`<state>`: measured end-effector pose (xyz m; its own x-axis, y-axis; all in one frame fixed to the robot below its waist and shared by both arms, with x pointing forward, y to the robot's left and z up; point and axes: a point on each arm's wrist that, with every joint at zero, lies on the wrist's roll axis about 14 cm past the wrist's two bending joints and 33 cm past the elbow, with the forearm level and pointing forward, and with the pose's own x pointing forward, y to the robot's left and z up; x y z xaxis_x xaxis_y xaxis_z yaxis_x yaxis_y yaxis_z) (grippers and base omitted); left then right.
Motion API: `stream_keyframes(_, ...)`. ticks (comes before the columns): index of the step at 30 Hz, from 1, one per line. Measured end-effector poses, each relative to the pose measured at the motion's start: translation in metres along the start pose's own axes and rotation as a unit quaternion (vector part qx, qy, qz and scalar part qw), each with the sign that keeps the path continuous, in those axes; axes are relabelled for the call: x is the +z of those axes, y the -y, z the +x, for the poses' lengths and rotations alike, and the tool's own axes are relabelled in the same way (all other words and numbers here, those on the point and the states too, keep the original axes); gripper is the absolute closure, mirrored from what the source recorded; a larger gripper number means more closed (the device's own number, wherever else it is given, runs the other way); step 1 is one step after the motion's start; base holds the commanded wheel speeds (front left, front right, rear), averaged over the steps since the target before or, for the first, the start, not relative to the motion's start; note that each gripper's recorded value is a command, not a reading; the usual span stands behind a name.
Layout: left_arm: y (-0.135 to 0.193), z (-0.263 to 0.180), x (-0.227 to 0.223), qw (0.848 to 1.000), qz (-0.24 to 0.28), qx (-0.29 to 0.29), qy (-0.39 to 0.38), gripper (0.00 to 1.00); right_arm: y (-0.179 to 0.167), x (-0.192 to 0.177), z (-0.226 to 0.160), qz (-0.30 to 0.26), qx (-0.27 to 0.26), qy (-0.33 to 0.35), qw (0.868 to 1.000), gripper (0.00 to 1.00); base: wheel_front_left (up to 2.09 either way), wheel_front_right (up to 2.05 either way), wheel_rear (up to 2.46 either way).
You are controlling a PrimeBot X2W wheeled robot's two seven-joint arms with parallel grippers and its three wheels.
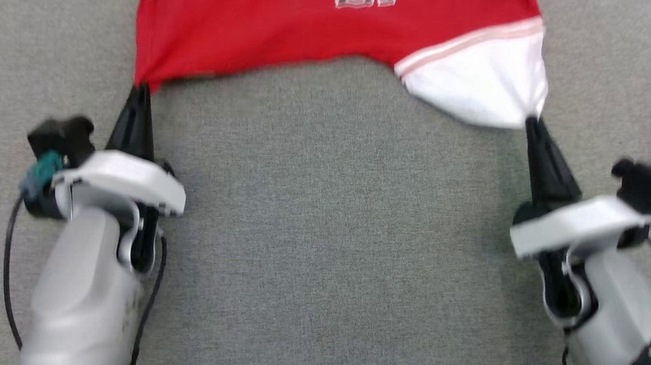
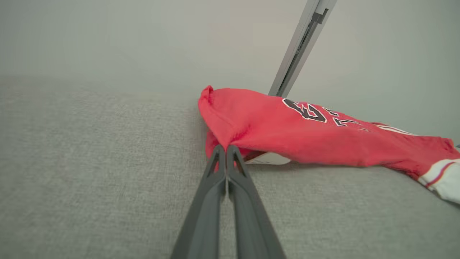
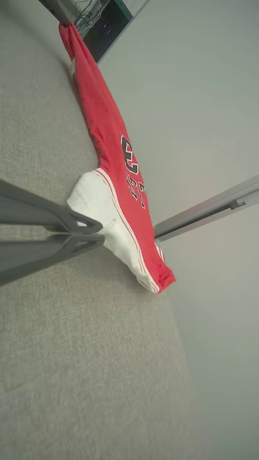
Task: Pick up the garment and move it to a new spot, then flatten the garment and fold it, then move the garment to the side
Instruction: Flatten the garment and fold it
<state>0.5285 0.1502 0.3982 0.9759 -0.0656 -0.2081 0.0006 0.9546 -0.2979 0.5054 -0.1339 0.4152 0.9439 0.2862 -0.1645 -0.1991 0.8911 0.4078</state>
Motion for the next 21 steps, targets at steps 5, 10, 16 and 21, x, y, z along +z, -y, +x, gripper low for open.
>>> stream_keyframes(5,-0.002,-0.045,0.002,1.000,0.012,0.000,0.011,1.00,-0.011,-0.008,-0.053,0.004,0.001,0.005,1.000,1.00,0.00,0.00,0.00)
stream_keyframes(10,-0.008,-0.091,0.001,1.000,0.019,0.014,0.019,1.00,-0.026,-0.016,-0.103,0.005,0.004,0.006,1.000,1.00,0.00,0.00,0.00)
stream_keyframes(16,-0.009,-0.146,-0.012,1.000,0.019,0.025,-0.001,1.00,-0.037,-0.021,-0.152,0.011,-0.008,-0.004,1.000,1.00,0.00,0.00,0.00)
stream_keyframes(21,-0.009,-0.183,-0.018,0.999,0.011,0.037,-0.021,1.00,-0.046,-0.026,-0.187,0.021,-0.024,-0.014,0.999,1.00,0.00,0.00,0.00)
